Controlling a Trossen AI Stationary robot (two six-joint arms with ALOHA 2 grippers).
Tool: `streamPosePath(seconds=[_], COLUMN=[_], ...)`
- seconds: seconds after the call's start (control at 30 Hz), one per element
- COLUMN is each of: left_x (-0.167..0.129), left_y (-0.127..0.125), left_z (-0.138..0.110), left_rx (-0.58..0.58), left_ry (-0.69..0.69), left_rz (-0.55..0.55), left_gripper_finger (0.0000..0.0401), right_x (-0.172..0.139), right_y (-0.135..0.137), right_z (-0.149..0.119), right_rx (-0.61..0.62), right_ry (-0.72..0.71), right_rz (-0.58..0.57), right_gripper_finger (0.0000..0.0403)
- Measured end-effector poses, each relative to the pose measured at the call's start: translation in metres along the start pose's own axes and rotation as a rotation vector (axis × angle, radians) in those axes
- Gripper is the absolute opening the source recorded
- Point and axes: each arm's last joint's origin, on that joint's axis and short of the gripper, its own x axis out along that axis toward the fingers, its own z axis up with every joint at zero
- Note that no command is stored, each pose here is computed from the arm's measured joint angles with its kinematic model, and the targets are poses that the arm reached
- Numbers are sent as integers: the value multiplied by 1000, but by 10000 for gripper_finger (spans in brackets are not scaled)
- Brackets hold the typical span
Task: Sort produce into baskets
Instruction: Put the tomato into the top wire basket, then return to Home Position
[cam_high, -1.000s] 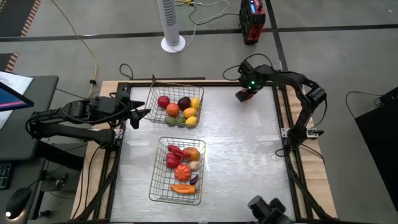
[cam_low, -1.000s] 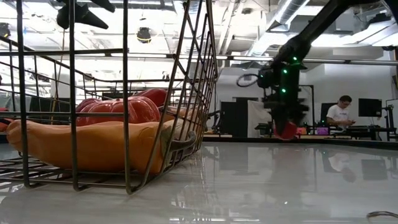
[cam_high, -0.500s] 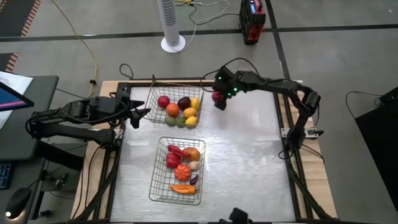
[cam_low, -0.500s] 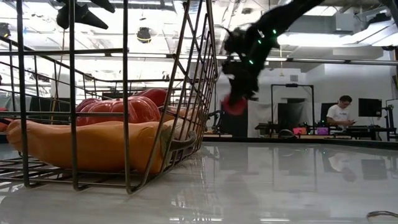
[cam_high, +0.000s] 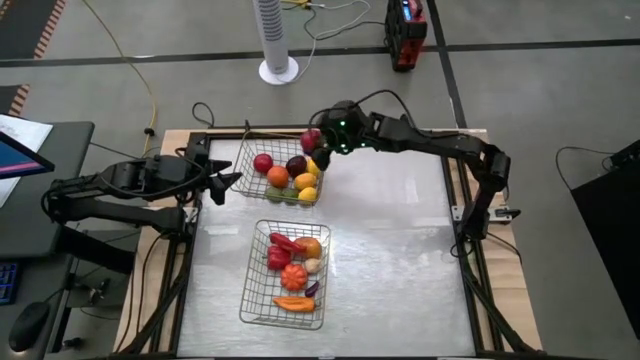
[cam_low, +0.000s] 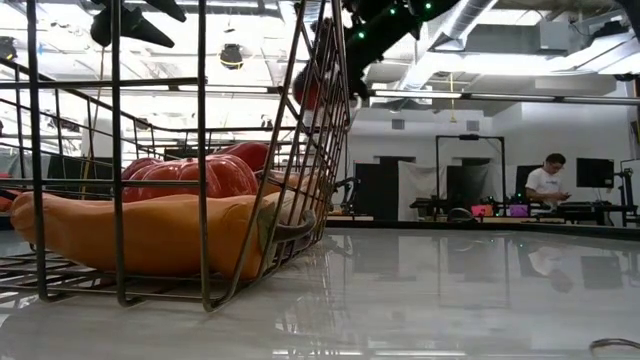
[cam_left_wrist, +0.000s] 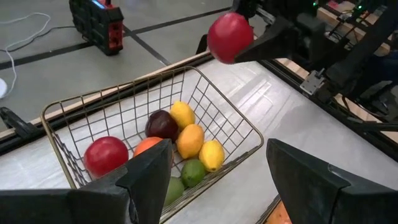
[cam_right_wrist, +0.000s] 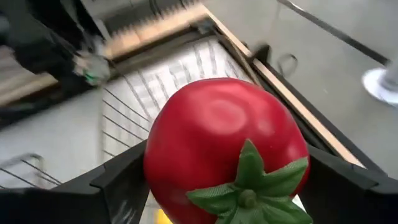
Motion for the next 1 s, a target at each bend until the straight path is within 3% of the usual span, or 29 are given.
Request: streamPosePath(seconds=[0.13,0.43,0.63,0.8,1.0], left_x=[2,1,0,1,-2], left_y=[-1,-6,-9,-16,0], left_z=[0,6,10,7,-10], left_rx=[0,-36,24,91,46], left_ry=[1,-35,-100,-264,-319], left_rz=[-1,-76,-124,-295,-286], left_gripper_finger=[249,249,249,249,249], right_x=[8,13,-13,-37,-50], right_y=[17,16,6,10,16], right_z=[6,1,14,28,14], right_rx=[-21,-12,19,-49,-43], right_ry=[-104,-61,-115,-282,-390], right_rz=[66,83,67,88,107], right_gripper_finger=[384,399,392,378,351])
